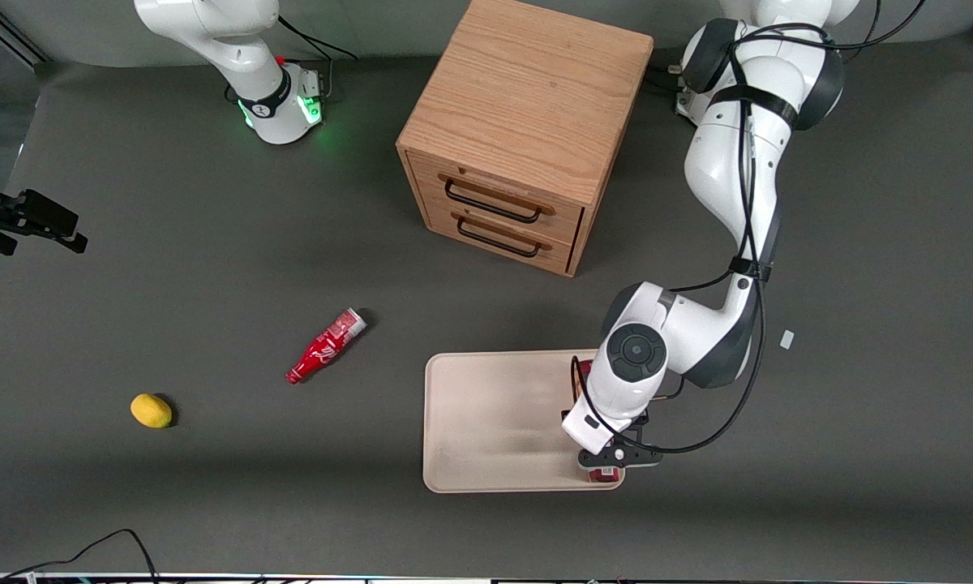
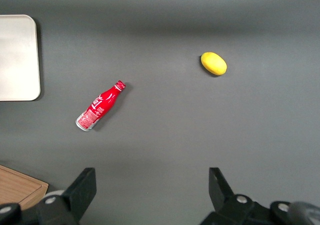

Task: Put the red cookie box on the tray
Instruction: 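Lower the box onto the tray and open the left gripper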

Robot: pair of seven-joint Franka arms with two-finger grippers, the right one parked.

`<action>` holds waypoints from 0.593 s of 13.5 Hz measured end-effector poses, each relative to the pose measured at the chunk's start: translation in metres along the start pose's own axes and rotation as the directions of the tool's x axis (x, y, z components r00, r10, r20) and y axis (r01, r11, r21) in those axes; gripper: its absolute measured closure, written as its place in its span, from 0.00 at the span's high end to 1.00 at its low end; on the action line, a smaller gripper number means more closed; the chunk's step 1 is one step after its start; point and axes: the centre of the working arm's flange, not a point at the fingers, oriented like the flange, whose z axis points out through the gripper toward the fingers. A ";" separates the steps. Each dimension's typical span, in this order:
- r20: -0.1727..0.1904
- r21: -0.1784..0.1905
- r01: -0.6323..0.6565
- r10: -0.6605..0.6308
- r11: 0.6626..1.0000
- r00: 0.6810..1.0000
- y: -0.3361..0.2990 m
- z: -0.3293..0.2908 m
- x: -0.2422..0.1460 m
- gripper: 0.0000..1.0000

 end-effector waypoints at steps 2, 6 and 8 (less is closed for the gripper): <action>-0.002 -0.001 0.000 0.000 1.000 1.000 0.000 0.000 0.000 0.90; -0.002 -0.001 0.000 0.000 1.000 1.000 0.000 -0.001 0.000 1.00; 0.025 0.019 0.001 -0.001 1.000 1.000 -0.002 -0.009 0.001 1.00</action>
